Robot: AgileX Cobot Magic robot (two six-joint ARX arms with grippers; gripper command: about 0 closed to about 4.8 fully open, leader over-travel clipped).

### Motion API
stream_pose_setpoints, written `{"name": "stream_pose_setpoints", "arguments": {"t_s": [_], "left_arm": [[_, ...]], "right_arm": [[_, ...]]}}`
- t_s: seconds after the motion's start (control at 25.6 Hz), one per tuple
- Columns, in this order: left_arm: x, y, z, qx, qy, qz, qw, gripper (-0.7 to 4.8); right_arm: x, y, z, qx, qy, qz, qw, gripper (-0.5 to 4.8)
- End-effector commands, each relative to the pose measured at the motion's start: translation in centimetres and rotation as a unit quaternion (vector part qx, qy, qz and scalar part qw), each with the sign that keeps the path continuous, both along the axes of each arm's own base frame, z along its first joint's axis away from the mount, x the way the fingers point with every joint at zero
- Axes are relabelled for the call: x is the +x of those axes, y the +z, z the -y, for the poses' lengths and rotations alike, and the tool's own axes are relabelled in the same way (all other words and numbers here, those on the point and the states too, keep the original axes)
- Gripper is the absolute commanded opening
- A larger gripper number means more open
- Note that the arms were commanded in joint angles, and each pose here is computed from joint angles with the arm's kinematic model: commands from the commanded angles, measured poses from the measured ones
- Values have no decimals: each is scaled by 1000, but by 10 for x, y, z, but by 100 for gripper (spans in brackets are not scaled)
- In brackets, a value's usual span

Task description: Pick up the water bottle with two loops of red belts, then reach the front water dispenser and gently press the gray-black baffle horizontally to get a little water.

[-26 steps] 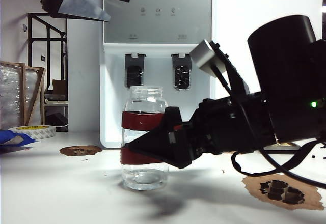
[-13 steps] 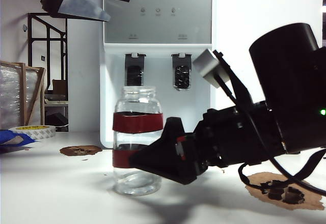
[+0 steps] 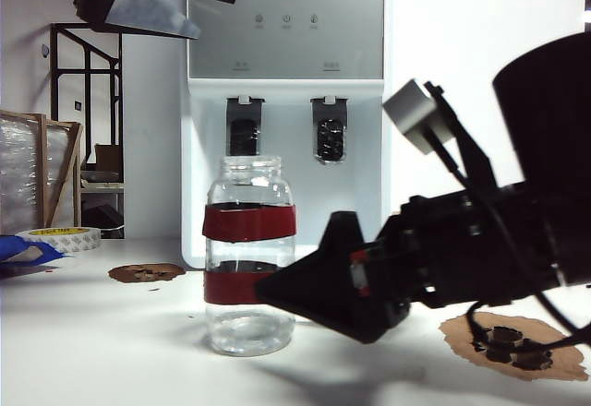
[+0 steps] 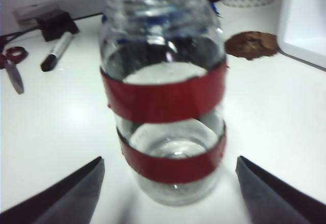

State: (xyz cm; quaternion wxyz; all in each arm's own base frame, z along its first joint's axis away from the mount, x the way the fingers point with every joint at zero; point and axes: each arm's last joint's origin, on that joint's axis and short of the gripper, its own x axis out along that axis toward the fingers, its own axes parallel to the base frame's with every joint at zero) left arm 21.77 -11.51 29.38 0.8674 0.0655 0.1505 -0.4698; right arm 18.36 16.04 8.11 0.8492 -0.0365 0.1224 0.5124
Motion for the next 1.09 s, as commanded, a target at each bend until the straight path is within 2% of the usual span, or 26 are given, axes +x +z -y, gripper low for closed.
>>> {"name": "stream_pose_setpoints", "arguments": {"t_s": [0.04, 0.27, 0.31, 0.35, 0.39, 0.43, 0.55, 0.62, 0.78, 0.9, 1.09], "left_arm": [[-1, 4, 0, -3, -3, 10, 1000, 479], [0, 3, -1, 11, 12, 20, 1000, 479], [1, 3, -1, 17, 21, 23, 999, 479], [1, 3, -2, 22, 35, 25, 999, 479], [2, 3, -3, 28, 50, 28, 998, 479], [3, 3, -5, 34, 71, 32, 996, 479], [2, 6, -9, 39, 97, 42, 994, 479], [0, 10, -14, 39, 112, 49, 992, 381], [-4, 18, -26, 33, 132, 62, 989, 286], [-10, 21, -34, 37, 150, 59, 986, 174], [-18, 22, -41, 54, 179, 49, 981, 107]], "right_arm": [[-3, 13, 3, 18, -18, 28, 999, 413], [-16, 37, 19, 25, -88, 90, 992, 401], [-20, 41, 24, 22, -106, 104, 989, 365], [-25, 44, 28, 13, -114, 115, 987, 278], [-28, 46, 31, 5, -114, 120, 986, 238], [-30, 48, 32, -2, -113, 118, 987, 214], [-32, 52, 35, -15, -135, 112, 984, 200], [-32, 55, 38, -24, -159, 118, 980, 147], [-35, 65, 41, -27, -176, 143, 974, 28], [-35, 70, 45, -35, -218, 146, 964, 21], [-37, 77, 51, -42, -272, 160, 948, 20]]}}
